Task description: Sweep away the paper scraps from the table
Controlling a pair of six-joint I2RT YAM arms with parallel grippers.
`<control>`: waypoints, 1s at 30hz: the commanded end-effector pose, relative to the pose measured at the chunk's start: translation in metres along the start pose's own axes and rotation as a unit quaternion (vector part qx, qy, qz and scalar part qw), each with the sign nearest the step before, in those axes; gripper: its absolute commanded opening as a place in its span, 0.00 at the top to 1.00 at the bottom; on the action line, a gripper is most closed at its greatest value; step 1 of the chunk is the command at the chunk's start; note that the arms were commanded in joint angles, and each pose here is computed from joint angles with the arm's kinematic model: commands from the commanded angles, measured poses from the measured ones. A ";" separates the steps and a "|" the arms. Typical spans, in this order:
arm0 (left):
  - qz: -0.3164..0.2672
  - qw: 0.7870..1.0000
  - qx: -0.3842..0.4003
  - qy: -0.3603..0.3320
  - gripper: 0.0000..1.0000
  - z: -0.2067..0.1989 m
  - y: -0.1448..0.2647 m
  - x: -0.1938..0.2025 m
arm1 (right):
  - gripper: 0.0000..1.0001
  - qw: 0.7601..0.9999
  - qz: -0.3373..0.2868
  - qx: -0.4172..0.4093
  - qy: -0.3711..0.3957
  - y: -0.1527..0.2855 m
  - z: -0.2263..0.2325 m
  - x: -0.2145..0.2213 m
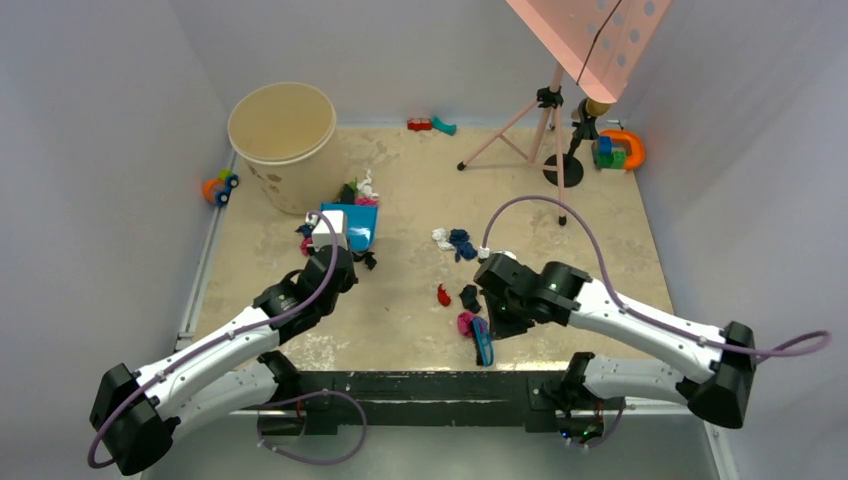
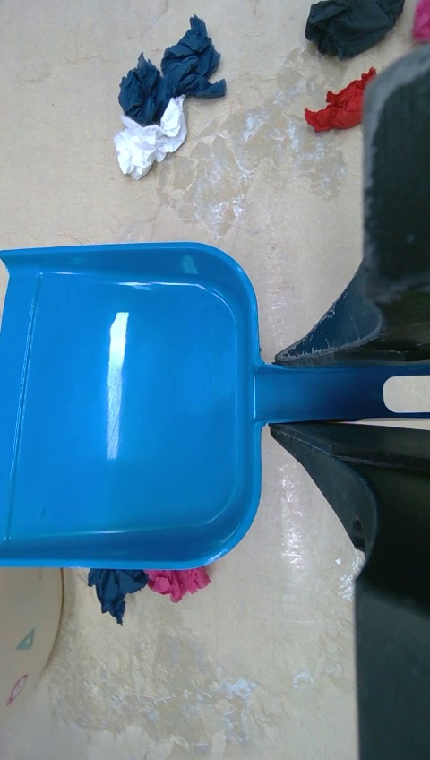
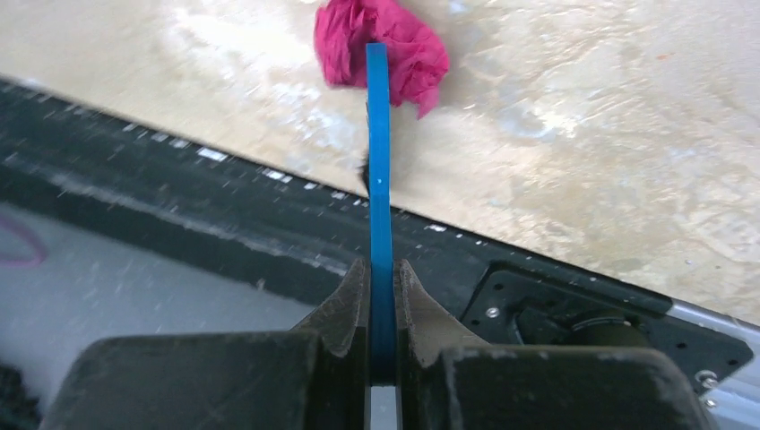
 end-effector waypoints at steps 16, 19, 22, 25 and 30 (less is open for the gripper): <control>-0.017 1.000 0.010 0.011 1.00 -0.006 0.001 -0.010 | 1.00 0.973 -0.173 0.155 -0.003 0.012 -0.014 -0.173; -0.018 1.000 0.011 0.011 1.00 -0.006 0.001 -0.010 | 1.00 0.980 -0.176 0.094 0.026 0.028 0.000 -0.168; -0.018 1.000 0.010 0.012 1.00 -0.005 0.002 -0.010 | 1.00 0.985 -0.154 -0.014 0.076 0.029 0.027 -0.149; -0.018 1.000 0.014 0.013 1.00 -0.006 0.002 -0.011 | 1.00 0.982 -0.132 -0.076 0.116 0.023 0.048 -0.134; -0.017 1.000 0.016 0.013 1.00 -0.006 0.003 -0.011 | 1.00 0.985 -0.066 -0.068 0.142 -0.008 0.055 -0.116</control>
Point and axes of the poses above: each gripper's point midway between its finger pads, its own y axis back along the fingers, its own z axis along the line the jaws close on, x = y × z, the point moved 3 cm from there along y, back along the fingers, and after that the axes turned 8 degrees about y, right-handed, at the moved point
